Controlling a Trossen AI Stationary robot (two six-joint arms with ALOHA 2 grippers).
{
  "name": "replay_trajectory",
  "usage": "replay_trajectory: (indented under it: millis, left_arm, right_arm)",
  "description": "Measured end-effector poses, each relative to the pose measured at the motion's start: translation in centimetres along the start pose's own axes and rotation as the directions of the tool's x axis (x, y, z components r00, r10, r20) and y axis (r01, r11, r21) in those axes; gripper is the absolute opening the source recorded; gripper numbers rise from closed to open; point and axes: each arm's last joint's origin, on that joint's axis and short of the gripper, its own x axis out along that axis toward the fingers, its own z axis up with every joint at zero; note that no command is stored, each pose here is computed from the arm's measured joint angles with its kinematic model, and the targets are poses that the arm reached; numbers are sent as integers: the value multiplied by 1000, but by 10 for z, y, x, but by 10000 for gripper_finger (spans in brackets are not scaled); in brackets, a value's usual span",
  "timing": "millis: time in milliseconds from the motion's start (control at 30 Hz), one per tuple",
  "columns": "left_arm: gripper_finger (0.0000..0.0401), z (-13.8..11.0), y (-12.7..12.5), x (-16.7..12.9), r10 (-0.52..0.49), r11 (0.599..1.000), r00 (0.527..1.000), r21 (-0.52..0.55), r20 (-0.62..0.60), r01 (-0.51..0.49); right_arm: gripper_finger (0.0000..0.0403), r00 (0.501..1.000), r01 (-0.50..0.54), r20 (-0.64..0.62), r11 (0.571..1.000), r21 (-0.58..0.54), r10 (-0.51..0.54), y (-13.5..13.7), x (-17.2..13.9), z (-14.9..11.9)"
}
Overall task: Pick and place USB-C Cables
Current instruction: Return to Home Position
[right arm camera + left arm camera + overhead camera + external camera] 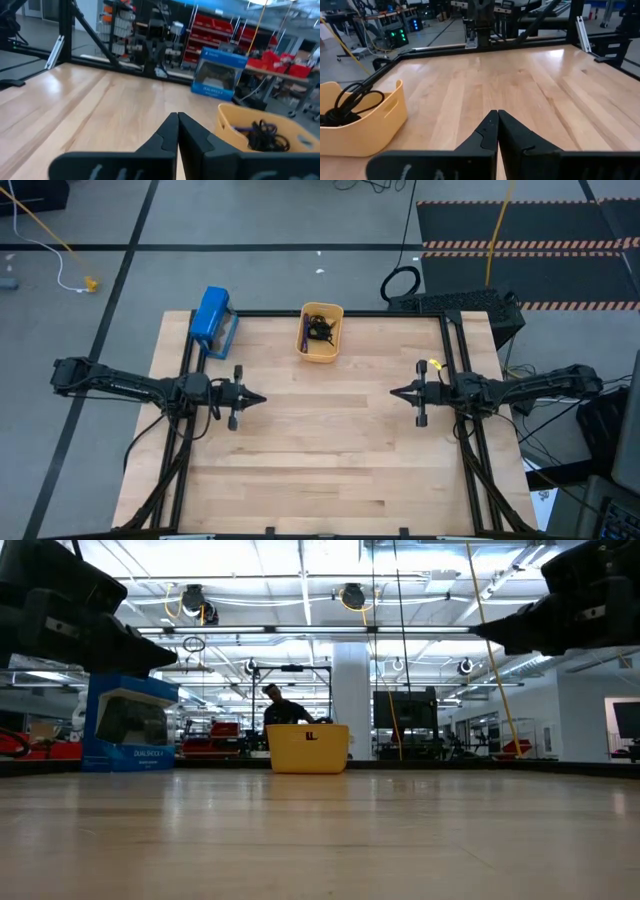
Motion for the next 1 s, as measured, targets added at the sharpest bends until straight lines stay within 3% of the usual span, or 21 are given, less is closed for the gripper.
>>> replay_trajectory:
  millis: [1000]
  left_arm:
    - [4,6,1,0,6,1000,998,11,59,-6]
  right_arm:
    - [0,999,-5,54,1000,-4,5,-3,-26,3]
